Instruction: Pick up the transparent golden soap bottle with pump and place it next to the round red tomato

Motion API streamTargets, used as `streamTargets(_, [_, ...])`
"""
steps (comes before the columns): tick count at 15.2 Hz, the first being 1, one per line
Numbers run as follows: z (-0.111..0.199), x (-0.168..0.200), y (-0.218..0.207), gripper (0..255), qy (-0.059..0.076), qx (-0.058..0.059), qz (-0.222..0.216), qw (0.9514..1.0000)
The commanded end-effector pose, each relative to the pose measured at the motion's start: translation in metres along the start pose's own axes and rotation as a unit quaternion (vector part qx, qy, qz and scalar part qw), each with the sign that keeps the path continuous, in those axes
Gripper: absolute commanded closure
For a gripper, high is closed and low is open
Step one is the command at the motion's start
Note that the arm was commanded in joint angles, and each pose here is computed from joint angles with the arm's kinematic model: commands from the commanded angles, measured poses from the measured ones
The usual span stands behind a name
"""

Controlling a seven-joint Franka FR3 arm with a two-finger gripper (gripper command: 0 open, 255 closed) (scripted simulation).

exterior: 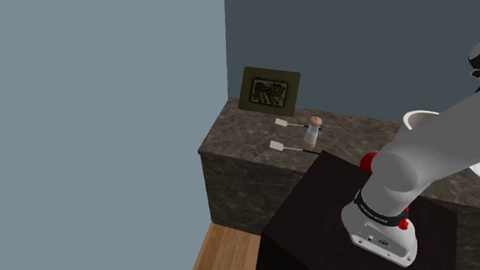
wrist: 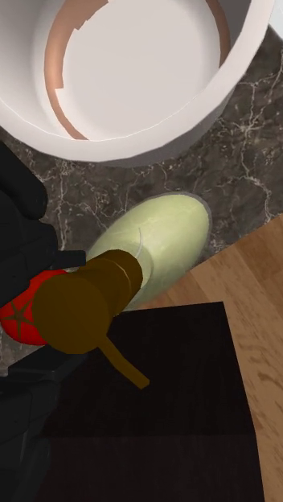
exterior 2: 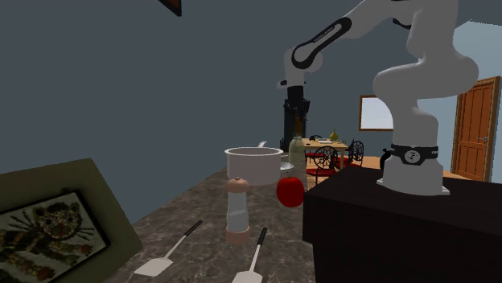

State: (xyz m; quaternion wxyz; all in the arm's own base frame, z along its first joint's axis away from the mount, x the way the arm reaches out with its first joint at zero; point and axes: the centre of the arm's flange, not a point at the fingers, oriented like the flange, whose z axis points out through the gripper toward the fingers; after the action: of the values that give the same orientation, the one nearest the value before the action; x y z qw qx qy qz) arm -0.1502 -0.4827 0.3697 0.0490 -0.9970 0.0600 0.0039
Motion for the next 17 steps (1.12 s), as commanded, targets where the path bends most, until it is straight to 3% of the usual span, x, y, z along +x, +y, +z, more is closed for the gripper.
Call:
streamTargets(1, [0.01, -0.001, 0.001, 255, 0.0, 0.0, 0.0, 1.0])
streamTargets(17, [0.094, 0.0, 0.009, 255, 0.0, 0.0, 0.0, 1.0])
